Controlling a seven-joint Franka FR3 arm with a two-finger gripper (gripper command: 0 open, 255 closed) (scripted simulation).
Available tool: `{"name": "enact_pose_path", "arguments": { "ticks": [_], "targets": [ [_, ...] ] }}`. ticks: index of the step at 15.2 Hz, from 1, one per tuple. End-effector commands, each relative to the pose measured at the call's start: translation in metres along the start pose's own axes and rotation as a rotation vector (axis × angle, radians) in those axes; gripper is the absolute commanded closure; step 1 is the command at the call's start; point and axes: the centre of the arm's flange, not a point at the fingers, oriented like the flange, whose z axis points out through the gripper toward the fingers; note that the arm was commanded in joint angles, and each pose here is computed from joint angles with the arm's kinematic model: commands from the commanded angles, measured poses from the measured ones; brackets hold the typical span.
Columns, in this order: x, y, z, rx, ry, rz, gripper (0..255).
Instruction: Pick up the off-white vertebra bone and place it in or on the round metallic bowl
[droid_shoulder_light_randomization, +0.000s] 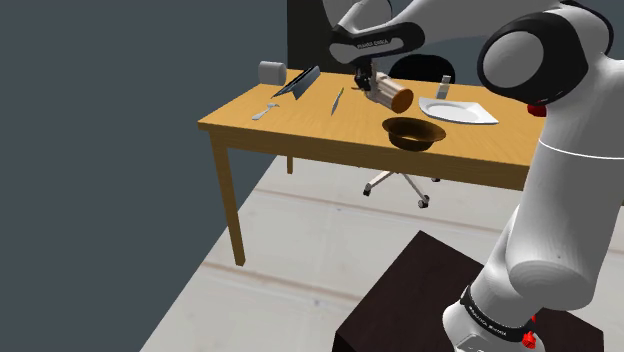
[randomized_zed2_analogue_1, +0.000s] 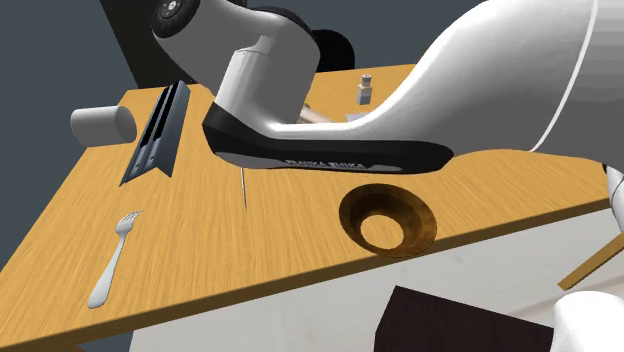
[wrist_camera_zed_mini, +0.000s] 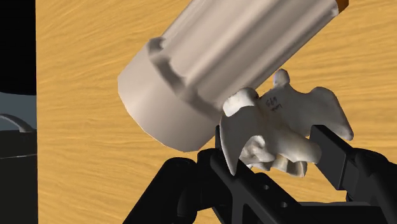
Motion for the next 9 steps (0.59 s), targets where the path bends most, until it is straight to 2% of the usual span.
{"name": "enact_pose_path", "arguments": {
  "ticks": [1, 9],
  "targets": [
    [-0.004, 0.005, -0.008, 0.000, 0.000, 0.000, 255],
    [-0.015, 0.030, -0.039, 0.000, 0.000, 0.000, 255]
  ]
}}
